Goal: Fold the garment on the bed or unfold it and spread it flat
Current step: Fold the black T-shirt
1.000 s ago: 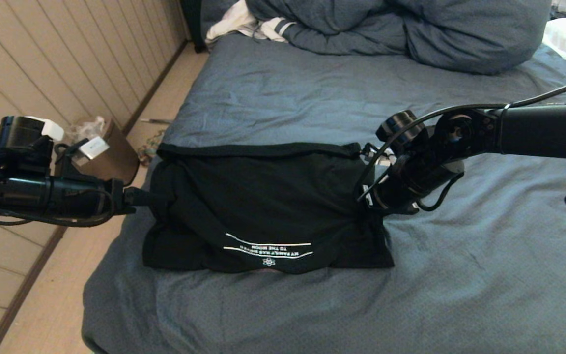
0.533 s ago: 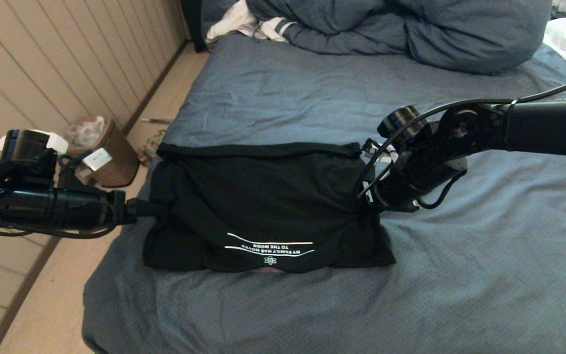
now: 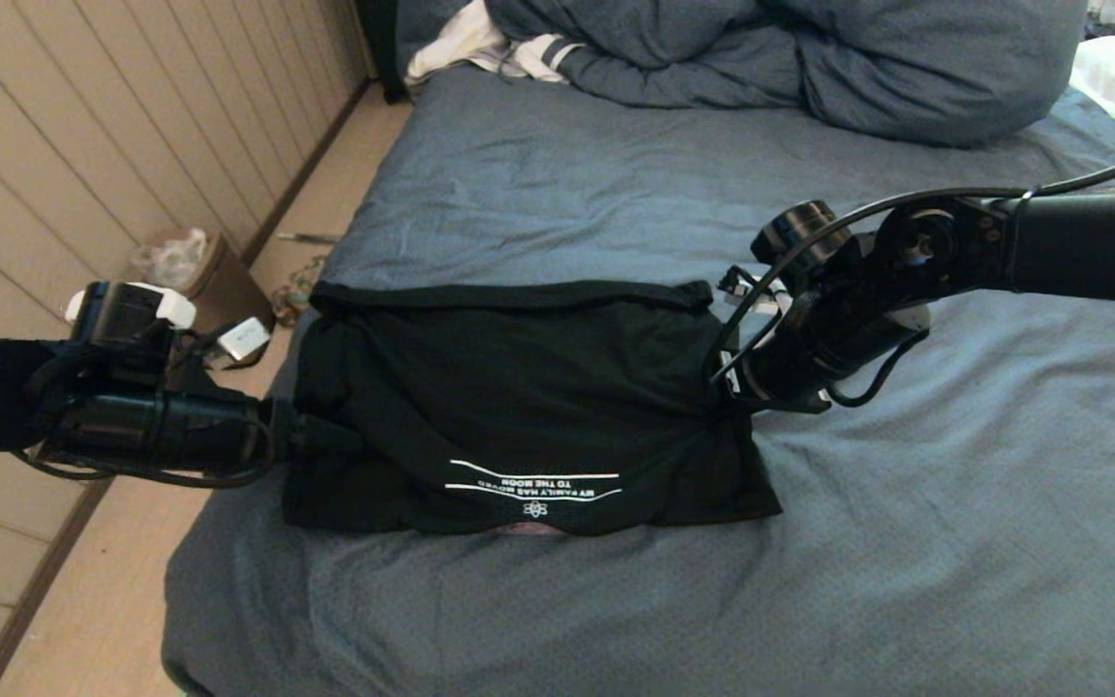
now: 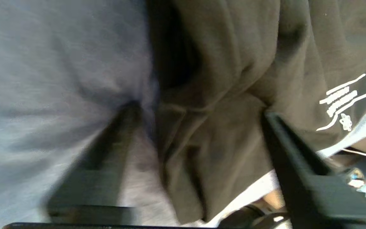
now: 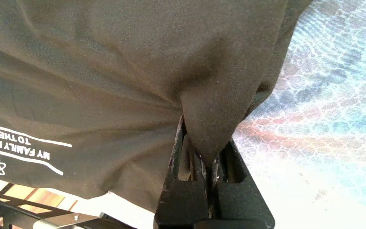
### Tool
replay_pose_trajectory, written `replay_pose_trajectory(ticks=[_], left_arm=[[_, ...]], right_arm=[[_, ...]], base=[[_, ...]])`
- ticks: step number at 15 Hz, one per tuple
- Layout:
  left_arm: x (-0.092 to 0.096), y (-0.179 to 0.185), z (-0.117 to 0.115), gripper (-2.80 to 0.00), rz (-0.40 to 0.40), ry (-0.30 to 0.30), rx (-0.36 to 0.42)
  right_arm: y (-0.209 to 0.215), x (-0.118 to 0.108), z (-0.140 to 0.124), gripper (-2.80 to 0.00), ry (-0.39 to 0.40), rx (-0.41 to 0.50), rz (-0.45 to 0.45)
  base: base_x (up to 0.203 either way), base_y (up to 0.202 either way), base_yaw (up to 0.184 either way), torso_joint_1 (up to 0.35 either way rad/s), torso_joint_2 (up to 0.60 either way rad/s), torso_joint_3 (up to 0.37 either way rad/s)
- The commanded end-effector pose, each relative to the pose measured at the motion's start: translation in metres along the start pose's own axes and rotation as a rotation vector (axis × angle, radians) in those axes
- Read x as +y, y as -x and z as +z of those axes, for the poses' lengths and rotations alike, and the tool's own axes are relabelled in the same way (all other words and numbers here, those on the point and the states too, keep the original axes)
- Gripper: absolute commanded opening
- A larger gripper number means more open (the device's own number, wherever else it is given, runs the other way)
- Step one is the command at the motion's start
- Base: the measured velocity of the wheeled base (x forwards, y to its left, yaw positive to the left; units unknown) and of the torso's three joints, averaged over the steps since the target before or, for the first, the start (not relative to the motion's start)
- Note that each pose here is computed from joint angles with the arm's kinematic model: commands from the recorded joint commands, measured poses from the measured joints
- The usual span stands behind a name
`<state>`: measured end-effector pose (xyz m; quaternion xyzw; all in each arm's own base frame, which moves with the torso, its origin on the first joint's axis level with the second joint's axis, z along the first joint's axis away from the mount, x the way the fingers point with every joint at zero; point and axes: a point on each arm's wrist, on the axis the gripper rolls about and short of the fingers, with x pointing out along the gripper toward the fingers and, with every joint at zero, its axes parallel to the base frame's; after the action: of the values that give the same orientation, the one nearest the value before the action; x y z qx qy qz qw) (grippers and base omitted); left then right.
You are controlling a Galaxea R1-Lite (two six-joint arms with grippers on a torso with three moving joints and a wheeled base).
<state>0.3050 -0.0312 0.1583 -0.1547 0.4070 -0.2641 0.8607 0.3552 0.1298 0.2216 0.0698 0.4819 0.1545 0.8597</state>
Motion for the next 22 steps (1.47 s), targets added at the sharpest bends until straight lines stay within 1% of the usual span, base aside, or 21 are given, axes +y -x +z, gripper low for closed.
replay_pose_trajectory(ticks=[1,3,5,8,9,12,15,18,20,22], left_arm=[[-0.002,-0.008,-0.002,-2.8,-0.015,0.017,0.025],[-0.007,-0.002,-0.002,-2.8,-0.02,0.021,0.013],[-0.021,0.01,-0.007,-2.8,-0.037,-0.009,-0.004],[-0.043,0.023,-0.02,-2.8,-0.079,-0.057,-0.008],[-0.046,0.022,-0.023,-2.8,-0.094,-0.064,0.002],[-0.048,0.022,-0.025,-2.8,-0.098,-0.065,0.009],[-0.05,0.028,-0.032,-2.8,-0.088,-0.061,0.025],[-0.05,0.034,-0.042,-2.8,-0.07,-0.057,0.058],[-0.054,0.042,-0.046,-2.8,-0.066,-0.086,0.086],[-0.059,0.054,-0.05,-2.8,-0.067,-0.115,0.09]], right_arm=[[0.0,0.0,-0.001,-2.8,0.0,0.004,0.002],[0.0,0.001,-0.001,-2.8,-0.001,0.006,0.002],[0.002,0.001,-0.003,-2.8,-0.001,0.008,0.004],[0.006,0.001,-0.008,-2.8,-0.003,0.019,0.002],[0.008,0.001,-0.01,-2.8,-0.002,0.016,0.002],[0.015,0.0,-0.013,-2.8,-0.003,0.015,0.003],[0.024,-0.001,-0.02,-2.8,-0.005,0.022,0.001],[0.039,-0.001,-0.031,-2.8,0.007,0.026,0.006],[0.046,-0.003,-0.041,-2.8,0.029,0.042,0.012],[0.053,-0.003,-0.048,-2.8,0.044,0.056,0.013]], base=[[0.0,0.0,0.0,0.0,0.0,0.0],[0.0,0.0,0.0,0.0,0.0,0.0],[0.0,0.0,0.0,0.0,0.0,0.0],[0.0,0.0,0.0,0.0,0.0,0.0],[0.0,0.0,0.0,0.0,0.0,0.0],[0.0,0.0,0.0,0.0,0.0,0.0],[0.0,0.0,0.0,0.0,0.0,0.0],[0.0,0.0,0.0,0.0,0.0,0.0],[0.0,0.0,0.0,0.0,0.0,0.0],[0.0,0.0,0.0,0.0,0.0,0.0]])
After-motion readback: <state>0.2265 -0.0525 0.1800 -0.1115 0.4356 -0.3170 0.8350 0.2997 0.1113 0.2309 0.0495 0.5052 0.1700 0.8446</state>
